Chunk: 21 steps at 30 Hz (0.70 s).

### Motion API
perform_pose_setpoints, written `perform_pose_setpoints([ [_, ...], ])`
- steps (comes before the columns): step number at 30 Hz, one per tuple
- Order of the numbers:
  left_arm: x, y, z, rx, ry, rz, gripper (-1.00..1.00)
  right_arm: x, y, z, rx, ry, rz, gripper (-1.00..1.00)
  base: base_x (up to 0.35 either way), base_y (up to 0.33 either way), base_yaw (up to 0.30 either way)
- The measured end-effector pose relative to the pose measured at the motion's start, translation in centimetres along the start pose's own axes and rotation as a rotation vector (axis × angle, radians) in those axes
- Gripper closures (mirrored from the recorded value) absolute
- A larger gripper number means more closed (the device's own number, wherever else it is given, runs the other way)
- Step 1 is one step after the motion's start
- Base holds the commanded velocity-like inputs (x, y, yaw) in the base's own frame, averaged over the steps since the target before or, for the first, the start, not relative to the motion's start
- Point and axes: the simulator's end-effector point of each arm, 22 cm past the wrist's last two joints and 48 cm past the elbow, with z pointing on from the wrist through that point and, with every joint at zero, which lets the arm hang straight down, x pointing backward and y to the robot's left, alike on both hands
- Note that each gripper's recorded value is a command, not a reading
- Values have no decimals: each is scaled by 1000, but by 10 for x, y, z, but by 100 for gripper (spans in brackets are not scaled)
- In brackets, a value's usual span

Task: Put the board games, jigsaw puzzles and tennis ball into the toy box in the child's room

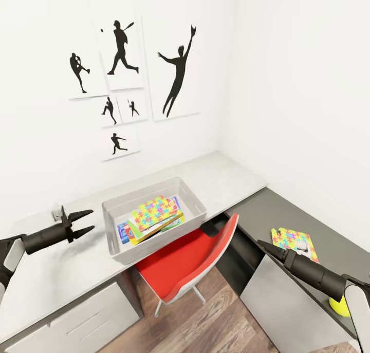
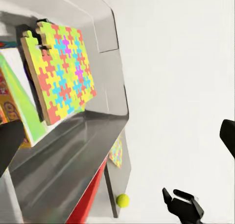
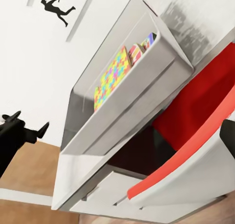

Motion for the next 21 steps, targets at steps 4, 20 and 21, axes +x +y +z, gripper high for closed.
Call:
perform_pose_setpoints([
  [4, 4, -18, -15, 81, 1, 24, -100, -1, 2, 0, -4, -6, -4, -100, -117, 65, -89],
  [20, 0, -43, -28, 134, -6, 69, -100, -4, 10, -2, -11, -19, -12, -100, -11, 6, -154],
  [21, 0, -43, -28, 135, -7, 70, -100, -4, 10, -2, -11, -19, -13, -100, 0, 0, -193],
])
